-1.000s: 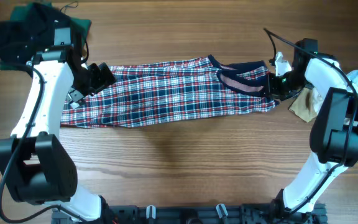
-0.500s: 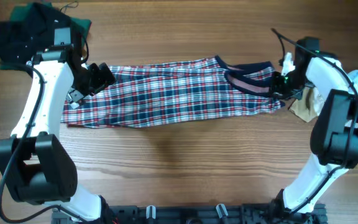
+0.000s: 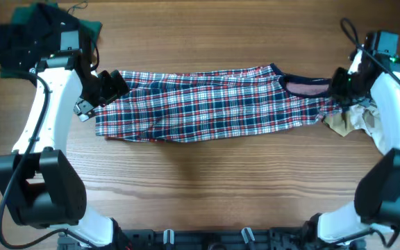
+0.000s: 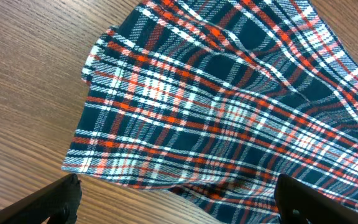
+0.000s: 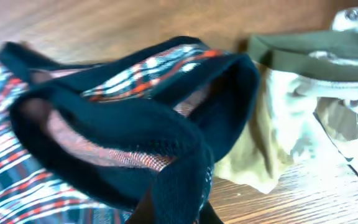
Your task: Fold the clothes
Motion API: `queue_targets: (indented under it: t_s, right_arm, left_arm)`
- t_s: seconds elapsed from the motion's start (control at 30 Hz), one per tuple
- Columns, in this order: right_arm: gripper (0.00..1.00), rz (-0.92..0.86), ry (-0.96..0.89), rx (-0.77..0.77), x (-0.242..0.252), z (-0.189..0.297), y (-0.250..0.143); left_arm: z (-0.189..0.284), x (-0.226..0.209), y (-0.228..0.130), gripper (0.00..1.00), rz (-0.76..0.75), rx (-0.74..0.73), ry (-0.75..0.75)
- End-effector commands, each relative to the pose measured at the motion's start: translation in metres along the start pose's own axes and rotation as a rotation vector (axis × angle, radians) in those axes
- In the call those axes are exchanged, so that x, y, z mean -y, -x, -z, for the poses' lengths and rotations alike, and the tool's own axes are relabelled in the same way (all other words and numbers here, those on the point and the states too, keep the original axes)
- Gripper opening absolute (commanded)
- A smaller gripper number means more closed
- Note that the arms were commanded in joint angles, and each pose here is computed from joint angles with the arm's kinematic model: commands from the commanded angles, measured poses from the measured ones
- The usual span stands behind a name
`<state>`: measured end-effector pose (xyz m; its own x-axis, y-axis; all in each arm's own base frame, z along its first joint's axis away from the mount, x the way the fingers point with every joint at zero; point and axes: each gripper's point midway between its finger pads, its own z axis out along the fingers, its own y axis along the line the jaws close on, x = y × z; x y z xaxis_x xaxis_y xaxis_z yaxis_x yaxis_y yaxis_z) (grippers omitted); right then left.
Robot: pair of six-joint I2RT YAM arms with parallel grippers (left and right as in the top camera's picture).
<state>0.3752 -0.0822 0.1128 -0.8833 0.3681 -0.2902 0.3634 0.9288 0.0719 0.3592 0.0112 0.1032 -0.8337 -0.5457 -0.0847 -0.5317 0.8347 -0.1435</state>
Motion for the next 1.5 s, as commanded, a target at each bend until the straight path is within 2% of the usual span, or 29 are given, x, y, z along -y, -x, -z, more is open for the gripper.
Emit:
queue_targets:
  t_s: [0.0,0.3,0.83,0.87,0.9,1.0,1.03,1.23,1.47]
  right_arm:
    - [0.04,0.097,0.079,0.053,-0.048,0.023,0.001]
    - [0.04,0.275,0.219,0.036,-0.165,0.027,-0.041]
    - [0.04,0.407,0.256,-0.205,-0.219,-0.031,-0.113]
    - [0.07,0.408,0.257,-0.204,-0.219,-0.031,-0.113]
    - [0.21,0.409,0.256,-0.204,-0.219,-0.031,-0.113]
    - [0.74,0.409,0.258,-0.202,-0.22,-0.031,-0.113]
    - [0.78,0.409,0.258,-0.201,-0.22,-0.031,-0.112]
    - [0.83,0.408,0.281,-0.191,-0.225,-0.029,-0.11]
    - [0.87,0.411,0.314,-0.129,-0.237,-0.008,-0.09]
  left_arm:
    - [0.007,0.004,-0.002,1.0,0.007,0.009,-0.023]
    - [0.007,0.004,-0.002,1.0,0.007,0.009,-0.023]
    - [0.007,0.004,-0.002,1.0,0.007,0.009,-0.023]
    - [0.008,0.004,-0.002,1.0,0.007,0.009,-0.023]
    - [0.007,0.004,-0.002,1.0,0.007,0.009,-0.023]
    - [0.007,0.004,-0.002,1.0,0.007,0.009,-0.023]
    - [0.007,0.004,-0.002,1.0,0.007,0.009,-0.023]
    - [0.007,0.004,-0.002,1.0,0.007,0.009,-0.023]
    - [0.007,0.004,-0.002,1.0,0.007,0.009,-0.023]
